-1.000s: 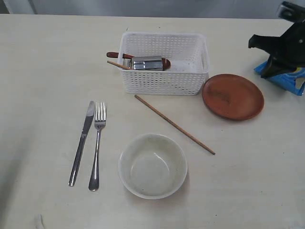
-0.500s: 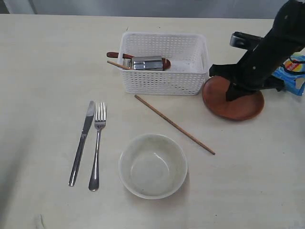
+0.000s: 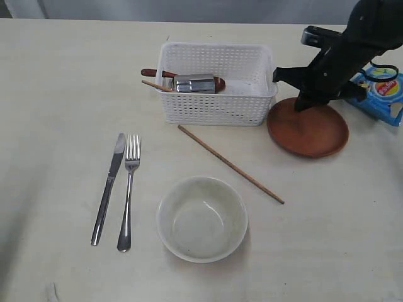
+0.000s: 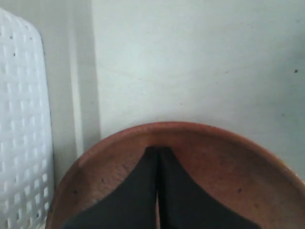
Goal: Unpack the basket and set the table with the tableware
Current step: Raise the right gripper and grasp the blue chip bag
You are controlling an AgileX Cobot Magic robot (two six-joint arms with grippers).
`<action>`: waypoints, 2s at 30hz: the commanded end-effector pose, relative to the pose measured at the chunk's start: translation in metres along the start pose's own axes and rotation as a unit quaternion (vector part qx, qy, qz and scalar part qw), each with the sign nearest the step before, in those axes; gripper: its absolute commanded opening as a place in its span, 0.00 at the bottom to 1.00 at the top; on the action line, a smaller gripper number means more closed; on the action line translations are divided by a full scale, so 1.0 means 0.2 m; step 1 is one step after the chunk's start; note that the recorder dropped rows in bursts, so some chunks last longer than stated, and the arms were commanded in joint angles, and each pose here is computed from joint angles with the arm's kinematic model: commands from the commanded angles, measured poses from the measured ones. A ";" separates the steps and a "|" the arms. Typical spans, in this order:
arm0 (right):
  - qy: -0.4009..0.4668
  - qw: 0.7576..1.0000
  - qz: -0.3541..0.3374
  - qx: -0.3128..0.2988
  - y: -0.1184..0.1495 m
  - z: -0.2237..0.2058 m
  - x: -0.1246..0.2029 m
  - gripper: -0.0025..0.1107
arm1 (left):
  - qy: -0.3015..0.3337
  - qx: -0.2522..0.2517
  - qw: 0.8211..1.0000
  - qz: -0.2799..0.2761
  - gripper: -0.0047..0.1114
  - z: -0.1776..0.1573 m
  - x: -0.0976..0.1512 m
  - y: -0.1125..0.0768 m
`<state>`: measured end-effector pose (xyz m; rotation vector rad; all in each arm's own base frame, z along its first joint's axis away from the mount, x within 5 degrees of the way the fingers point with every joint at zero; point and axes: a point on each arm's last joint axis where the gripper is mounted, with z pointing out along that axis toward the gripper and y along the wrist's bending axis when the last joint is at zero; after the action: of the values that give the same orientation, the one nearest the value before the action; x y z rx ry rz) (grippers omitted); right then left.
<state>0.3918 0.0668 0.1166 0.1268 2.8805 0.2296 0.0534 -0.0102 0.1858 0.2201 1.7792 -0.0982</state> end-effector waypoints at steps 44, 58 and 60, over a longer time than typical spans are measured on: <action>-0.124 0.983 0.130 0.037 -0.45 -0.57 -0.13 0.24 | -0.004 0.000 1.000 -0.004 0.04 0.00 0.00 0.00; -0.071 0.973 0.216 0.047 -0.72 -0.57 -0.06 0.54 | -0.004 0.000 1.000 -0.004 0.04 0.00 0.00 0.00; -0.057 0.972 0.224 0.047 -0.75 -0.54 -0.05 0.59 | -0.004 0.000 1.000 -0.004 0.04 0.00 0.00 0.00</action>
<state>0.3651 -0.0922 0.2056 0.7565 2.6796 0.1517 0.0534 -0.0102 0.1858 0.2201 1.7792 -0.0982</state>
